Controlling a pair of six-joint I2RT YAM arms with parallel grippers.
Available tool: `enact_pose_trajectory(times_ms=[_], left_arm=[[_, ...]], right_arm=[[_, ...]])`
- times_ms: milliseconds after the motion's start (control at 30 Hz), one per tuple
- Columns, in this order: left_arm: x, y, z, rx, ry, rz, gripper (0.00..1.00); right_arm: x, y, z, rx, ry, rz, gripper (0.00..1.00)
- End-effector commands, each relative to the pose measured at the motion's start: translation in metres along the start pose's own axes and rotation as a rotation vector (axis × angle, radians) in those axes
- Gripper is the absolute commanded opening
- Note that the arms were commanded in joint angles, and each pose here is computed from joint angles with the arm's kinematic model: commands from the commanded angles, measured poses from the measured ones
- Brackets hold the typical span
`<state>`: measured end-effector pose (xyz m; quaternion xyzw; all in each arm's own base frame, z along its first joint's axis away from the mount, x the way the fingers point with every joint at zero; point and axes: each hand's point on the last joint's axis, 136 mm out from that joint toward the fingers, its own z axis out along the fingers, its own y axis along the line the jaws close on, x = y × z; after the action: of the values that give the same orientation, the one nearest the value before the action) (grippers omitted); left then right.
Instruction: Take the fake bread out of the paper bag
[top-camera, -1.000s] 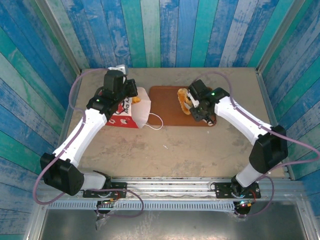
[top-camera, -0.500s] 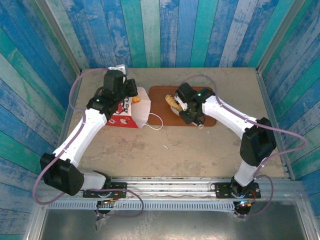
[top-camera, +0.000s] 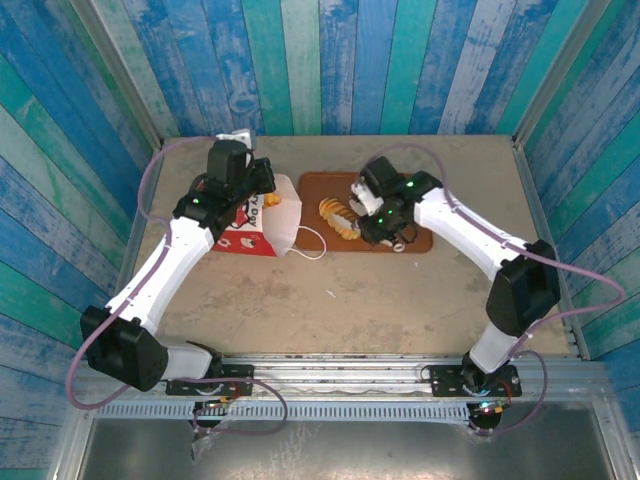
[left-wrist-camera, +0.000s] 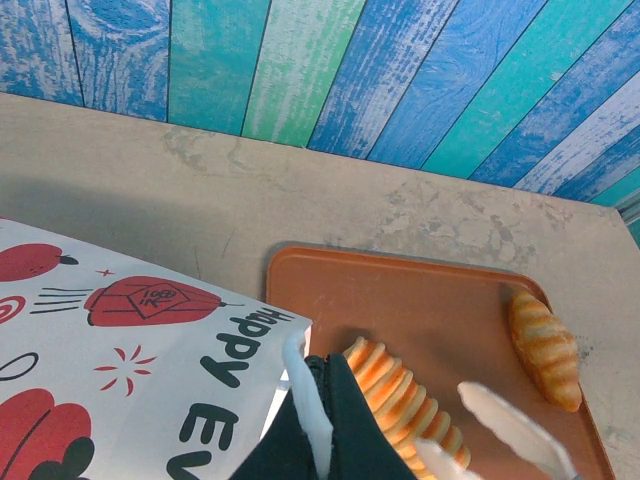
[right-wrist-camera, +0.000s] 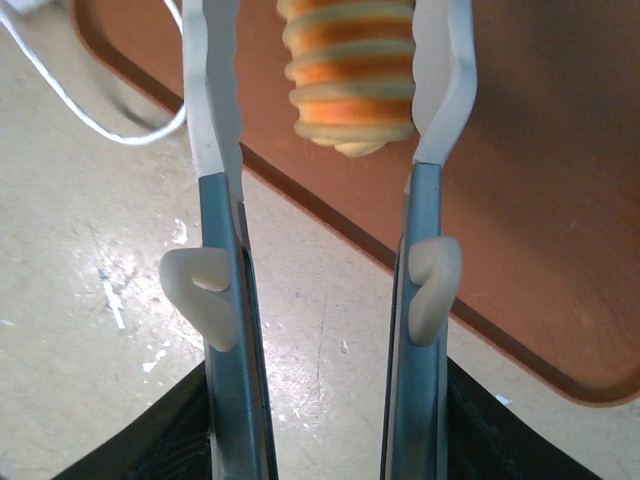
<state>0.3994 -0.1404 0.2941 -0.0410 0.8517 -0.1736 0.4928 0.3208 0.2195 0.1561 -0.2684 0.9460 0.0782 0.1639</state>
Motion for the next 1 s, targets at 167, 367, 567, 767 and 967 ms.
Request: enact_pose_trajectory(times_ms=[167,367,567,767,967], left_arm=[[-0.016,-0.008,-0.020,0.038,-0.069,-0.017,0.00],[-0.016,-0.009,-0.018,0.041,-0.061,-0.014,0.00],[-0.016,-0.009,-0.017,0.041,-0.059,-0.012,0.00],[-0.016,-0.010,-0.016,0.042,-0.052,-0.008,0.00],[-0.015,-0.010,-0.015,0.041,-0.051,-0.008,0.00]], right_arm=[[-0.005,-0.021,-0.019,-0.159,-0.009,0.029,0.55],[-0.008,-0.023,-0.010,-0.171,0.050,0.024,0.54],[-0.010,-0.023,0.001,-0.144,0.104,0.006,0.57],[-0.012,-0.025,0.010,-0.078,0.138,-0.035,0.60],[-0.014,-0.017,0.023,-0.055,0.174,-0.077,0.61]])
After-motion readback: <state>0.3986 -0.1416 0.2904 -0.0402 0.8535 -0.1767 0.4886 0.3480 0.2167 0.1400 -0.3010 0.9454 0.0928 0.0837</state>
